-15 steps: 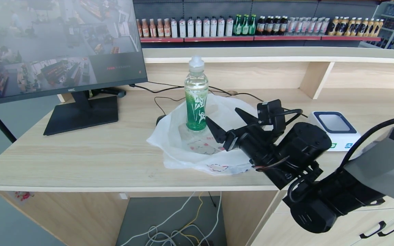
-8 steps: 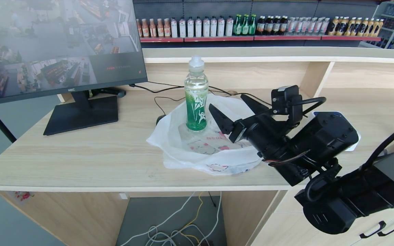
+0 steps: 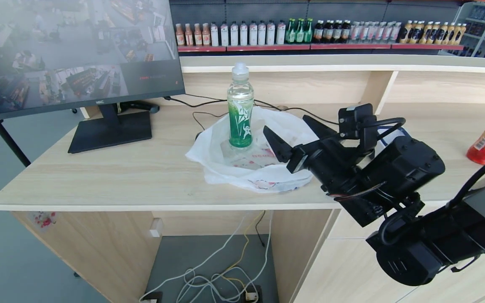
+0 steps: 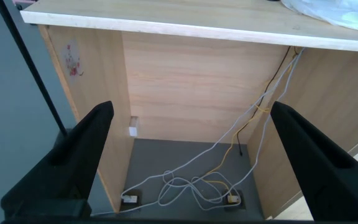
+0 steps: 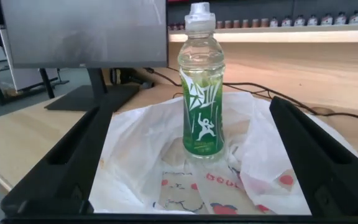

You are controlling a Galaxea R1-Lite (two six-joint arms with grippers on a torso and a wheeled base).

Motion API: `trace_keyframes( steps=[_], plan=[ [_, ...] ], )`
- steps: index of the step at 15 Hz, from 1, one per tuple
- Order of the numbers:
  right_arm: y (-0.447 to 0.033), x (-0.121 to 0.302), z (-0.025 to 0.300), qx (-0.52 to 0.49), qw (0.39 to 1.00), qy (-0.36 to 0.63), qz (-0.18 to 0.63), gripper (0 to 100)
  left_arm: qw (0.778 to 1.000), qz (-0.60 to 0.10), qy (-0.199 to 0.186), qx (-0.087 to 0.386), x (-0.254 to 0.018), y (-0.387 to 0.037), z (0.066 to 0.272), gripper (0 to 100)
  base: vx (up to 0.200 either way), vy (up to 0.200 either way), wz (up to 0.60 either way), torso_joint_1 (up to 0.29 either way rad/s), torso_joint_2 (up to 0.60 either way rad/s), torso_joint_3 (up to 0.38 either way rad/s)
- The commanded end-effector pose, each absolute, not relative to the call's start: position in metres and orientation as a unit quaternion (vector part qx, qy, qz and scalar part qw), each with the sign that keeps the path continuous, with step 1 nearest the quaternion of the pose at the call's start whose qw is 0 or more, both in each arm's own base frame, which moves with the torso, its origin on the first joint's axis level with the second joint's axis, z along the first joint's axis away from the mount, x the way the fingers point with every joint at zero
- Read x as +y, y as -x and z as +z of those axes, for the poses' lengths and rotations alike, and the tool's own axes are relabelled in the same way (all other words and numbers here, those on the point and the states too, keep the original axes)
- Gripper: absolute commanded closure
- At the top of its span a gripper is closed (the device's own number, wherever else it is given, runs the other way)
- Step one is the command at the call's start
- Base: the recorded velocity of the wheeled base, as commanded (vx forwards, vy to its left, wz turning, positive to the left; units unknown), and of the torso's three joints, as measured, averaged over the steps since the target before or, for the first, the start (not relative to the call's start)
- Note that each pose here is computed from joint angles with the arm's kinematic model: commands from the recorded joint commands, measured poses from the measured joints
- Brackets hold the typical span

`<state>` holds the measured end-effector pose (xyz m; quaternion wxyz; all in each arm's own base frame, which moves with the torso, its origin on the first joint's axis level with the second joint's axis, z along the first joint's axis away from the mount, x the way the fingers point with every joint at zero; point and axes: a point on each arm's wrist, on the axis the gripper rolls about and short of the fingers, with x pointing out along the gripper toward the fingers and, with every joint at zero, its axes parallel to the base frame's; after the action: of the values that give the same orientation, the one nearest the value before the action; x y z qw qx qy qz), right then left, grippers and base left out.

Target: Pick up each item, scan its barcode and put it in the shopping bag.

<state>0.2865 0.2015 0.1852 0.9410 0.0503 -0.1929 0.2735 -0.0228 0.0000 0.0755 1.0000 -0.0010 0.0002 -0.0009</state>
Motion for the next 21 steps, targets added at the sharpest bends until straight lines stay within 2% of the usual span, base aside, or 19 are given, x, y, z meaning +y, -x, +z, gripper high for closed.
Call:
trace_keyframes(
  steps=[1,11,14,16,21],
  plan=[
    [-0.287,0.202,0.183,-0.191,0.942,-0.05,0.272,0,1.0,-0.001,0.002,0.0,0.0,0.023,0.075,0,0.0,-0.2,0.0,0.012,0.01,-0.002],
    [-0.284,0.179,0.189,-0.192,0.948,-0.048,0.248,0,1.0,-0.001,0.002,0.0,0.0,0.023,0.075,0,0.0,-0.2,0.0,0.005,0.0,0.003],
    [-0.279,0.177,0.2,-0.203,0.954,-0.062,0.21,0,1.0,-0.001,0.002,0.0,0.0,0.023,0.075,0,0.0,-0.2,0.0,0.004,0.01,0.002],
    [-0.284,0.165,0.198,-0.2,0.96,-0.058,0.189,0,1.0,-0.001,0.002,0.0,0.0,0.023,0.075,0,0.0,-0.2,0.0,0.0,0.01,0.0],
    [-0.283,0.164,0.192,-0.188,0.962,-0.054,0.19,0,1.0,0.0,0.002,-0.002,0.0,0.023,0.076,0,0.0,-0.2,0.0,0.0,0.0,0.002]
  ],
)
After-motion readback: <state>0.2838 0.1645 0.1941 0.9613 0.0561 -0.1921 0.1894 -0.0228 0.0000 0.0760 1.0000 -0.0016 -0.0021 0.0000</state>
